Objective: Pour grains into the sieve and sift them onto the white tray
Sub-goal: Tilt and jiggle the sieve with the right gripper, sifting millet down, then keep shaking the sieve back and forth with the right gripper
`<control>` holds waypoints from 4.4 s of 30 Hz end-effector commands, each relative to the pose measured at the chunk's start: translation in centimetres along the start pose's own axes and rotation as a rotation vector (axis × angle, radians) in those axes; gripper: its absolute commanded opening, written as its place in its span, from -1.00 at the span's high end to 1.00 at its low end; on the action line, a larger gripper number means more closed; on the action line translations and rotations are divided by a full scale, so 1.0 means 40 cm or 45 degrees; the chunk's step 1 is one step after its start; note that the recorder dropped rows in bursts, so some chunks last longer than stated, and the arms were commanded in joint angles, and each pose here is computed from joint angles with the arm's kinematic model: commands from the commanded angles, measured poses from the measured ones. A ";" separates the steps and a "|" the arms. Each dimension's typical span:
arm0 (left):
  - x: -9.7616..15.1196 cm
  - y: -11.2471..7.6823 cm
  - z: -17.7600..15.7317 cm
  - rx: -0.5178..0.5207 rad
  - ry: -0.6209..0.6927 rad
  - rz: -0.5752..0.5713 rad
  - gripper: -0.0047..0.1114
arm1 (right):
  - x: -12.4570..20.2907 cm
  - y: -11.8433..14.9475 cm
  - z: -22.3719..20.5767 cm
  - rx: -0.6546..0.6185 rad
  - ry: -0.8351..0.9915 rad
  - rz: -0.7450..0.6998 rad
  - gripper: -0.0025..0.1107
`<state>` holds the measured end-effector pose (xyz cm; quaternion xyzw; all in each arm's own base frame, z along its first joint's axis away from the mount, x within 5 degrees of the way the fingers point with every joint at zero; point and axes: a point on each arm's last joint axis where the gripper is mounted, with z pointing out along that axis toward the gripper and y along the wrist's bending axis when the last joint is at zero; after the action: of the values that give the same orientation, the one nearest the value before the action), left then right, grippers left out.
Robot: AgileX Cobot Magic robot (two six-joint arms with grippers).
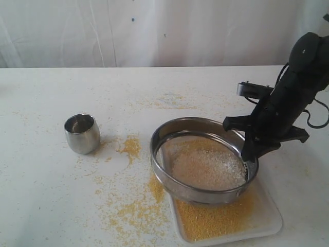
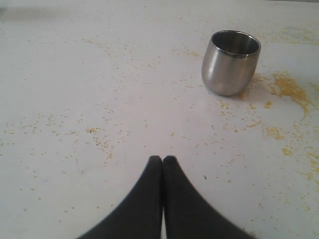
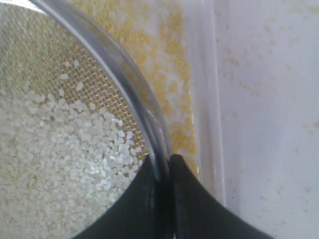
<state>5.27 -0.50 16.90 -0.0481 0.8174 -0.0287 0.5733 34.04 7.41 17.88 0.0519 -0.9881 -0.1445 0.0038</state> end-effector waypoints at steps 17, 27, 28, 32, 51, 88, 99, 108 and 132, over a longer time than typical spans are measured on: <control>0.004 -0.002 0.001 0.014 0.004 -0.010 0.92 | 0.054 -0.010 0.058 -0.003 0.056 -0.066 0.96; 0.004 -0.002 0.001 0.014 0.004 -0.010 0.92 | 0.050 -0.010 0.058 -0.001 0.036 -0.065 0.96; 0.004 -0.002 0.001 0.014 0.004 -0.010 0.92 | 0.050 -0.010 0.058 0.000 0.033 -0.065 0.96; 0.004 -0.002 0.001 0.014 0.004 -0.010 0.92 | 0.044 -0.011 0.058 0.007 0.001 -0.065 0.96; 0.004 -0.001 0.001 0.012 0.005 -0.007 0.92 | 0.001 0.037 -0.101 0.017 -0.097 -0.189 0.96; 0.004 -0.001 0.001 0.012 0.005 -0.007 0.92 | 0.015 0.007 -0.013 0.085 -0.267 -0.123 0.96; 0.004 -0.001 0.001 0.012 0.005 -0.007 0.92 | 0.006 0.009 -0.033 0.092 -0.336 -0.084 0.96; 0.004 -0.001 0.001 0.011 0.005 -0.005 0.92 | 0.025 0.007 -0.031 0.087 -0.278 -0.063 0.96; 0.004 -0.001 0.001 0.011 0.005 -0.005 0.92 | 0.072 0.033 -0.083 0.025 -0.070 0.081 0.96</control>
<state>5.26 -0.49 16.89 -0.0472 0.8176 -0.0272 0.5731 32.96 7.39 20.82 0.0032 -0.9867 -0.1275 -0.1007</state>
